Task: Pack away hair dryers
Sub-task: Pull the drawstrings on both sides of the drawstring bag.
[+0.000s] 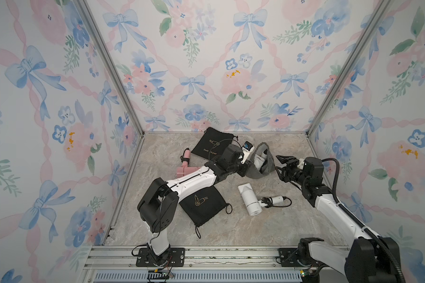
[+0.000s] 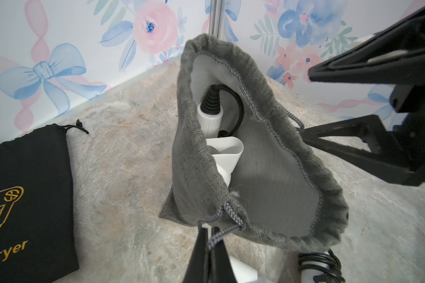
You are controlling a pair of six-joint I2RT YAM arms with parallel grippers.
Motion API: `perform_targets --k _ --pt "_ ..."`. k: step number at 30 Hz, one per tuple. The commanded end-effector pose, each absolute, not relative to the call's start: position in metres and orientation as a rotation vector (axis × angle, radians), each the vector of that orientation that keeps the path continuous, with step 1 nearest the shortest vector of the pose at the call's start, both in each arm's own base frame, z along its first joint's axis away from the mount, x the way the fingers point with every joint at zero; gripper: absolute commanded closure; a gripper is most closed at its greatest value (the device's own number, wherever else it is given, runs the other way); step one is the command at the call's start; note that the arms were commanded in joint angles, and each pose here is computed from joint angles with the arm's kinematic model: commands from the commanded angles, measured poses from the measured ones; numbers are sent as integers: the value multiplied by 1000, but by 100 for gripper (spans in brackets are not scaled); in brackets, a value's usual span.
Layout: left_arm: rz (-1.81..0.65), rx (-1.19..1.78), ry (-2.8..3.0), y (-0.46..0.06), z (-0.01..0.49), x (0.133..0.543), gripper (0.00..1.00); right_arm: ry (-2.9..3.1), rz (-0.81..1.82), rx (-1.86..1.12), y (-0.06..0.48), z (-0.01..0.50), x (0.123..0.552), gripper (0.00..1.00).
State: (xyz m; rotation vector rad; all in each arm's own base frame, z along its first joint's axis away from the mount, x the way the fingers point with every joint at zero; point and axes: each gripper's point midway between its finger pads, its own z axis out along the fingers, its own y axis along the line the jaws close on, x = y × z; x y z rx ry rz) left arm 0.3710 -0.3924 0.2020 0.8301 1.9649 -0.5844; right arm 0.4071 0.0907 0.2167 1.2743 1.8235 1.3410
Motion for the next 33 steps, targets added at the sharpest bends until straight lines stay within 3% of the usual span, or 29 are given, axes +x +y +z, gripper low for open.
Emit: perform_targets --k 1,13,26,33 --pt "-623 815 1912 -398 228 368 100 1826 1411 1283 104 219 415 37" --pt "-640 830 1898 -405 232 365 100 1799 1445 1288 111 219 430 55" --pt "-634 827 1893 -405 235 365 100 1757 1420 1307 105 215 440 99" --pt "-570 806 1886 -397 237 372 100 1760 1310 1269 83 225 438 100"
